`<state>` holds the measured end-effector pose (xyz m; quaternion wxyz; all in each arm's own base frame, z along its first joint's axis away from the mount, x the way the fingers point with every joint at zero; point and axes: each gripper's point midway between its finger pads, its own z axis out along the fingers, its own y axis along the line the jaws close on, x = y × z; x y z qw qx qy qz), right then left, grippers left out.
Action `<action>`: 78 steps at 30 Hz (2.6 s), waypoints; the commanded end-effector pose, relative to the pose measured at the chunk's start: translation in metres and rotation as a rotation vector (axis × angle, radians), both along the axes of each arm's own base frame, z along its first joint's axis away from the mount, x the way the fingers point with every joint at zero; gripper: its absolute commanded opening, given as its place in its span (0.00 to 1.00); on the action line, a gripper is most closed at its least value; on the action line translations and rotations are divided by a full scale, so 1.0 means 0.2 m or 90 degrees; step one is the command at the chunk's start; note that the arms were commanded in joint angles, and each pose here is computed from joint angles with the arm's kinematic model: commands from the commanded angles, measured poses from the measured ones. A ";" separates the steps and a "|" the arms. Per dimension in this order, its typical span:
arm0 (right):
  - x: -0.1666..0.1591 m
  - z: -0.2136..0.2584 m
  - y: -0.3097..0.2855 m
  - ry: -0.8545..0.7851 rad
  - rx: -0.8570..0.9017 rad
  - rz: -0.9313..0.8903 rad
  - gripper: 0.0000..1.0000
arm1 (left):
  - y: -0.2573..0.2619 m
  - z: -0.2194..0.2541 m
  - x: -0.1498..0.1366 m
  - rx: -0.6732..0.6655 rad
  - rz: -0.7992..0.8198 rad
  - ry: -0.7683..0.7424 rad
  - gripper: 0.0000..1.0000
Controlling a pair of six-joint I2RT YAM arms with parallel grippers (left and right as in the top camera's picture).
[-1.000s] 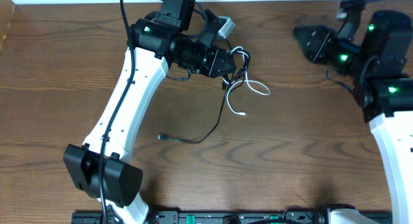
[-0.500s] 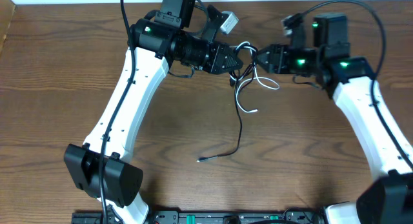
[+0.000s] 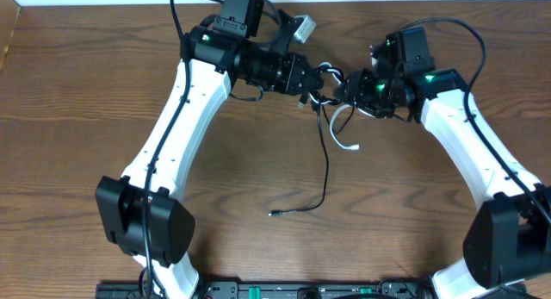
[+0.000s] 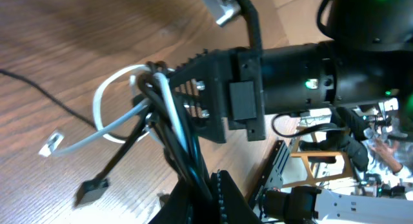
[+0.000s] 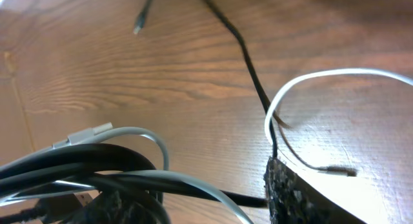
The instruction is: Untangle cables
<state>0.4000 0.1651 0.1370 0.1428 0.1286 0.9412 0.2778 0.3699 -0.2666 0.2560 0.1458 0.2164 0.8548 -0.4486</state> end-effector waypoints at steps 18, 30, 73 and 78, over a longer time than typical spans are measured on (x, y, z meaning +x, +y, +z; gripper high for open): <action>-0.20 -0.37 -0.45 0.171 -0.269 -0.086 0.39 | 0.17 0.01 0.12 0.103 0.109 -0.045 0.08; -0.15 -0.21 -0.45 0.108 -0.191 -0.049 0.44 | -0.13 -0.37 0.18 0.139 0.039 -0.024 0.17; -0.29 0.07 -0.62 0.059 -0.161 -0.038 0.64 | -0.47 -1.03 0.28 0.256 -0.010 -0.109 0.07; -0.24 0.13 -0.46 -0.002 -0.087 0.043 0.64 | -0.47 -0.68 0.20 0.137 -0.028 -0.063 0.08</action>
